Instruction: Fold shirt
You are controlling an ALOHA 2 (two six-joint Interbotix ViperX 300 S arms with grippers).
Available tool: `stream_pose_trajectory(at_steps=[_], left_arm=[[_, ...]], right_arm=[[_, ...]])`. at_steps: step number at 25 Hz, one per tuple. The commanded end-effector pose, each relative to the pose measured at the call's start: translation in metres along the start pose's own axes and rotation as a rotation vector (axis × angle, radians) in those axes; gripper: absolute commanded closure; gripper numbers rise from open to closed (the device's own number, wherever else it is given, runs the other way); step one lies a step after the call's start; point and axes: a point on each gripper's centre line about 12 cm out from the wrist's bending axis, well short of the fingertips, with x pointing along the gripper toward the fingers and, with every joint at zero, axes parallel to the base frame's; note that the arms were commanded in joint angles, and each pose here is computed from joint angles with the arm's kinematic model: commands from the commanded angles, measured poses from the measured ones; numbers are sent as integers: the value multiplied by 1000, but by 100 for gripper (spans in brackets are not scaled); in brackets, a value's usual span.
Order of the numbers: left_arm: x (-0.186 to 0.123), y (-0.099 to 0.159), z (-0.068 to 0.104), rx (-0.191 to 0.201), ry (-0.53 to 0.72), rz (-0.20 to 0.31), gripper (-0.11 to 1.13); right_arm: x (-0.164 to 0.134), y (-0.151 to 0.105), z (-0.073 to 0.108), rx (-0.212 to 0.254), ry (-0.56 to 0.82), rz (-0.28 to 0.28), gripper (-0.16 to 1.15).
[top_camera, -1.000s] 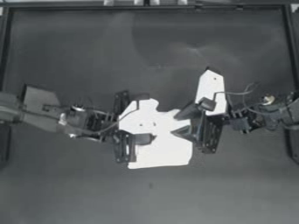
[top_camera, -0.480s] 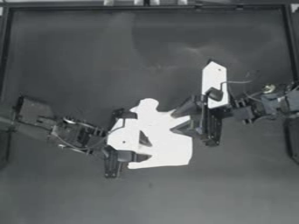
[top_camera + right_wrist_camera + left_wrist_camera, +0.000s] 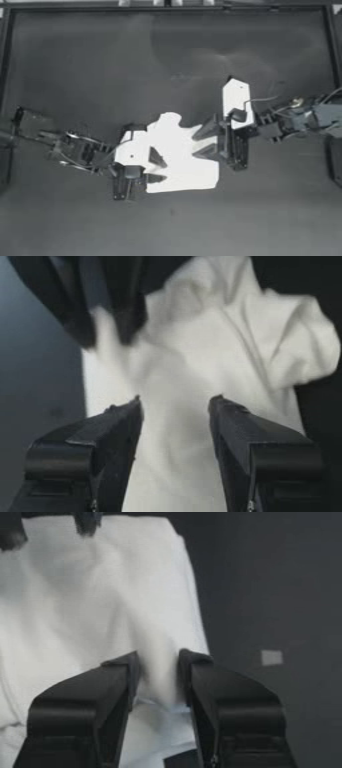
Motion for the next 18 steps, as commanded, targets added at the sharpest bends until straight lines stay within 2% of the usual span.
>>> stream_pose_trajectory(at_steps=[1, 6, 11, 18], left_arm=[[-9, -3, 11, -4, -48, -11, 30], [-3, -7, -6, -6, -1, -19, 30], [5, -9, -18, -9, 38, -23, 30], [15, -12, -34, -14, 88, -29, 30]], right_arm=[[5, -3, 4, 7, -18, 15, 18], [11, -14, -5, 28, -6, 19, 18], [16, -22, -11, 21, 6, 14, 18], [22, -28, -24, 50, 32, 20, 18]])
